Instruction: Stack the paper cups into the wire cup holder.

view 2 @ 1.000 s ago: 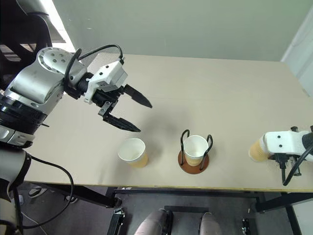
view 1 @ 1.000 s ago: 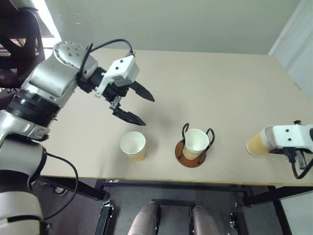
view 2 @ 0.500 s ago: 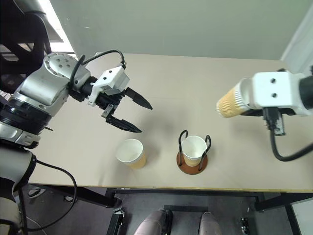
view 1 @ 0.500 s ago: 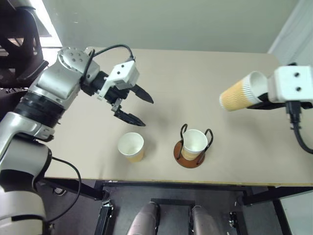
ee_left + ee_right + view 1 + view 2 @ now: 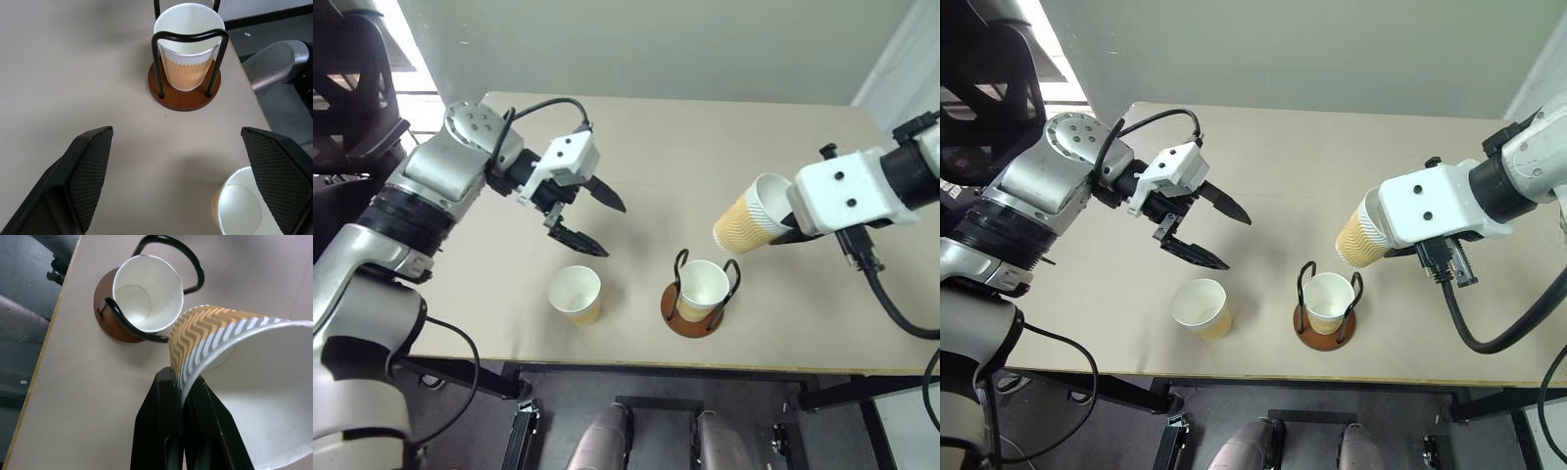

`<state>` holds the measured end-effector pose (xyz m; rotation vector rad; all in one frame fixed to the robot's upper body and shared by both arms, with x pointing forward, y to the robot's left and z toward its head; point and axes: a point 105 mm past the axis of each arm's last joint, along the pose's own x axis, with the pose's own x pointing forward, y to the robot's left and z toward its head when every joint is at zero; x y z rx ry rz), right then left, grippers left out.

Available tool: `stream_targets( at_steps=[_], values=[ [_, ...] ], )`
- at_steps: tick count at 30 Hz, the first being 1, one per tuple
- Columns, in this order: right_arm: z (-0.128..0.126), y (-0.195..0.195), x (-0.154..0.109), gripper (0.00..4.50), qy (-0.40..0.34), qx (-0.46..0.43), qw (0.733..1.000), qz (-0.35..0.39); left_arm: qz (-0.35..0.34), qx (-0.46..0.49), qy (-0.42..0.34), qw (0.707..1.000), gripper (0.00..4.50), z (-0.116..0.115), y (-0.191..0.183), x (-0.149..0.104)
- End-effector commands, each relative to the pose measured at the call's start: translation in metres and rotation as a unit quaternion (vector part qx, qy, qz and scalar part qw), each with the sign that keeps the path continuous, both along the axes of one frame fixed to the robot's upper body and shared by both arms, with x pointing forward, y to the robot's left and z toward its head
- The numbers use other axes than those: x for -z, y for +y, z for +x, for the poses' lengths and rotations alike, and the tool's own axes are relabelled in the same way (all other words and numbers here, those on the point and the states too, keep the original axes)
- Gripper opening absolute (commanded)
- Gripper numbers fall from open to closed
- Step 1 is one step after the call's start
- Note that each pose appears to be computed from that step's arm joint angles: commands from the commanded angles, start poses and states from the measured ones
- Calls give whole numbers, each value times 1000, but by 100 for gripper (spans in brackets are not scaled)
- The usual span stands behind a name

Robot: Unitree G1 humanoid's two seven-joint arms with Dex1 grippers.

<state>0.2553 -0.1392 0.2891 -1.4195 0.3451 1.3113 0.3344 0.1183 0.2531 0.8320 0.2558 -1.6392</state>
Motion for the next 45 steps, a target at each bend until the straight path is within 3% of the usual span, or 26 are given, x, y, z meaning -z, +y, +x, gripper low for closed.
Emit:
stream_targets(
  at_steps=[1, 10, 32, 45],
  values=[
    [-3, 4, -7, 2, -19, -19, 1000, -12, 5, 19, -17, 1000, 450, -3, -2, -12],
    [-7, 19, -3, 2, -12, -47, 999, -14, 3, 25, -19, 1000, 450, -2, -8, -10],
    [-5, 21, 32, 2, 15, -73, 996, -44, 5, 28, -22, 999, 450, -5, -4, -10],
    [-6, 29, 36, 2, 4, -106, 993, -60, 6, 33, -23, 999, 450, -8, -6, -13]
  ],
)
